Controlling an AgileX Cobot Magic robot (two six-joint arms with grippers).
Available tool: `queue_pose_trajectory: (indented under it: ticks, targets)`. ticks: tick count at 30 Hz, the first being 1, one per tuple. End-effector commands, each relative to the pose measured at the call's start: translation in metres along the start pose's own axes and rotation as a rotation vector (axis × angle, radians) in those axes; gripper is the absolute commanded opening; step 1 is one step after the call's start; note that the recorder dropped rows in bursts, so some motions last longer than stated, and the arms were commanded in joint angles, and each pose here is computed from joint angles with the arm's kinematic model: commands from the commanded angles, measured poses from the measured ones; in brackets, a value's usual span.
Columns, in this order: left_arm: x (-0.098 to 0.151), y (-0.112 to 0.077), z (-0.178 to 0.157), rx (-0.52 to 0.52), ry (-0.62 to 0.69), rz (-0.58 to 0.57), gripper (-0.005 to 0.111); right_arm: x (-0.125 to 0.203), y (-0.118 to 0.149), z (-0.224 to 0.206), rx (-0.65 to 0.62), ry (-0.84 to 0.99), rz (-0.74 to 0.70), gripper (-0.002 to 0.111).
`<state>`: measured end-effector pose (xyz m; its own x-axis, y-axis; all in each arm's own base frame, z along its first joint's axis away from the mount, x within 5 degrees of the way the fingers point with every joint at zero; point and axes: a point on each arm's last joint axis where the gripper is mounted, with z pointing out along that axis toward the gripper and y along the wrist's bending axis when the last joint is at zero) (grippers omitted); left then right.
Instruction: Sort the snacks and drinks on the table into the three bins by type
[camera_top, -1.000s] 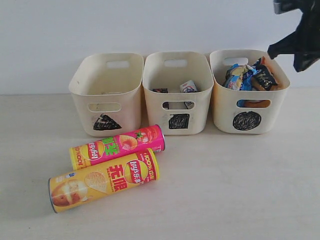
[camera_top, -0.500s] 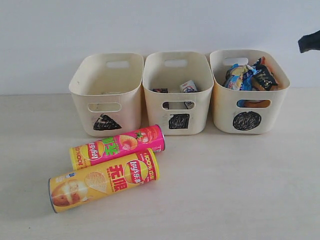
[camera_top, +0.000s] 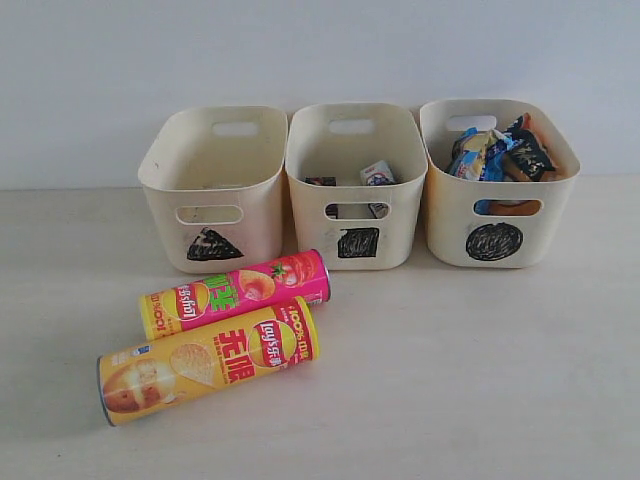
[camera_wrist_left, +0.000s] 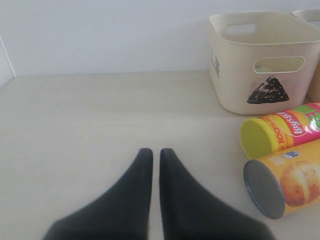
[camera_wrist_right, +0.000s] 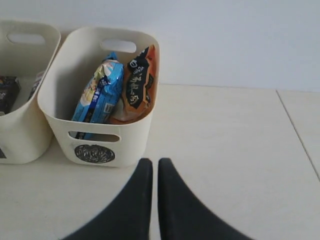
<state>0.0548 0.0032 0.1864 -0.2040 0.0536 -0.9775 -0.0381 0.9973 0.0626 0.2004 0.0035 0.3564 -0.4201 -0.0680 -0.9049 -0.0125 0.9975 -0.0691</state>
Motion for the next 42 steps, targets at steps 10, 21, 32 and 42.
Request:
queue_pose_trajectory:
  ticks: [10, 21, 32, 42]
  targets:
    - [-0.001, 0.000, 0.000, 0.001, -0.010, -0.003, 0.004, 0.024, -0.005, -0.064, 0.029, -0.047, 0.066, 0.001]
    - [-0.002, 0.000, 0.000, 0.001, -0.012, -0.003, 0.004, 0.021, -0.004, -0.070, 0.021, -0.105, -0.005, 0.001]
    - [-0.002, 0.000, 0.000, 0.001, -0.012, -0.003, 0.004, 0.079, -0.001, -0.097, 0.013, -0.239, -0.018, 0.001]
    - [-0.002, 0.000, 0.000, 0.001, -0.013, -0.003, 0.004, 0.139, 0.002, -0.112, -0.003, -0.342, 0.017, 0.001]
